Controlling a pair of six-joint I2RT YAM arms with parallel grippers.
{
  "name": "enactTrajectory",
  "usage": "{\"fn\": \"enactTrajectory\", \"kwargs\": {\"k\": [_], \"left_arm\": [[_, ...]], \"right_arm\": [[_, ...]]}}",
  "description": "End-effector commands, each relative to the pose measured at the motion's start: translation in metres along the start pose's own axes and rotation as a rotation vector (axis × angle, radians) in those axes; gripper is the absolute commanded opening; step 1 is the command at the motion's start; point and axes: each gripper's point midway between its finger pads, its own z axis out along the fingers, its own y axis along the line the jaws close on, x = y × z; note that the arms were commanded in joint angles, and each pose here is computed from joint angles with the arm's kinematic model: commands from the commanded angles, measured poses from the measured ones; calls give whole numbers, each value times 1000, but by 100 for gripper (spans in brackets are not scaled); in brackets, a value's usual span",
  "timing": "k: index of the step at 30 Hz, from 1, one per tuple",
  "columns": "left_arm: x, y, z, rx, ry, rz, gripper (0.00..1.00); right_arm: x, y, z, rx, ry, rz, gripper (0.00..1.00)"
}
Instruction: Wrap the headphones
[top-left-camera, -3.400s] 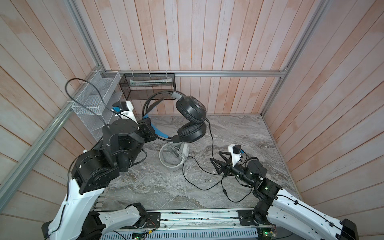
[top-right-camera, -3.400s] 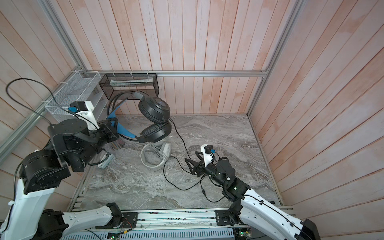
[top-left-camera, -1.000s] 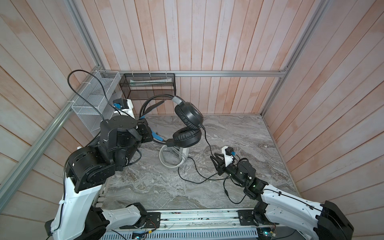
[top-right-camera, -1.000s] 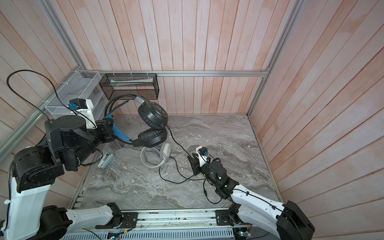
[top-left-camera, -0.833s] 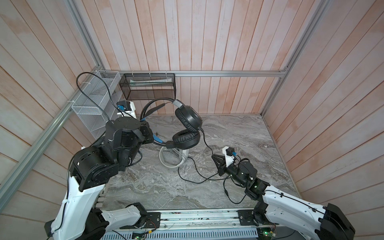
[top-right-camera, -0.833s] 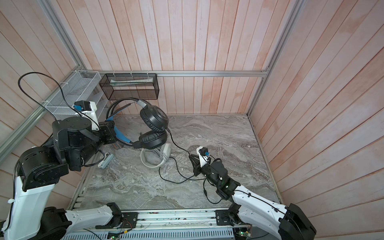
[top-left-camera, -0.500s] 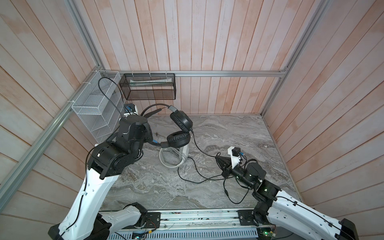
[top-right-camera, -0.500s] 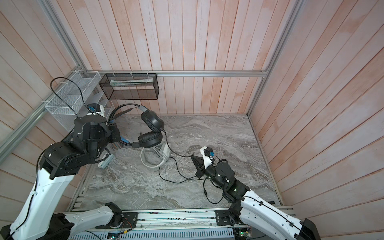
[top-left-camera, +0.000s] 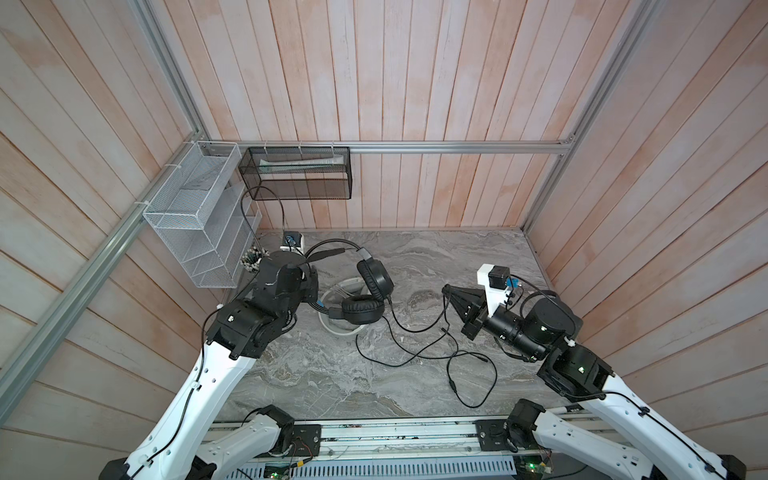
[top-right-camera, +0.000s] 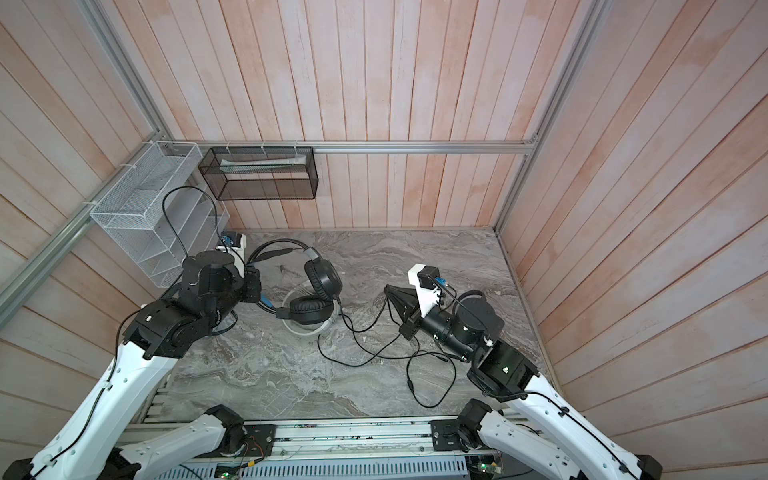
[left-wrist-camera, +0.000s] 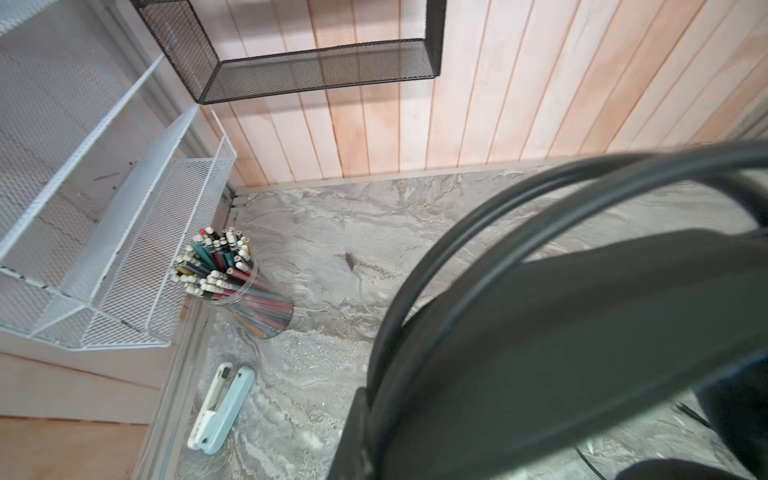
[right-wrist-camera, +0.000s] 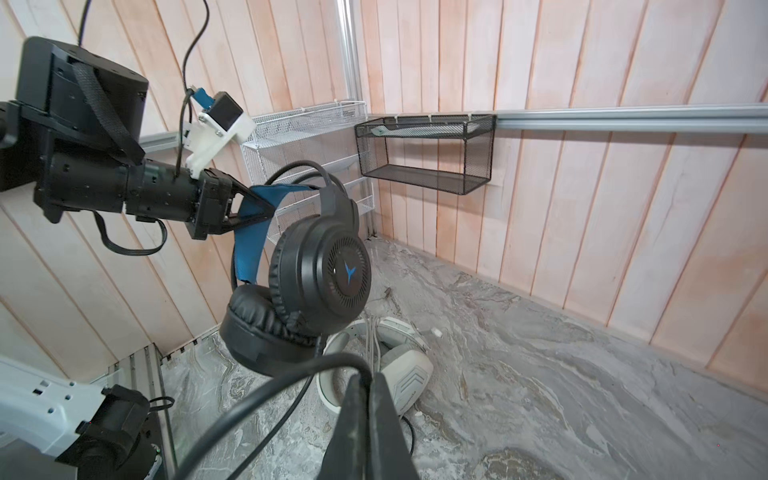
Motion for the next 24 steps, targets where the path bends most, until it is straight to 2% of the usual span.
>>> {"fn": "enactTrajectory", "kwargs": {"k": [1, 6, 18, 24], "left_arm": [[-21, -28, -6, 140, -120, 15, 0], [5, -52, 6, 165, -58, 130, 0], [56, -97, 34, 259, 110, 235, 0], [78, -111, 44, 273, 184, 280, 0]], "right_arm": [[-10, 13, 1, -63, 31, -86, 0], [-29, 15, 17, -74, 28, -76, 0], [-32, 6, 59, -28, 52, -21, 0], [-21, -7, 84, 47, 105, -6, 0]]}}
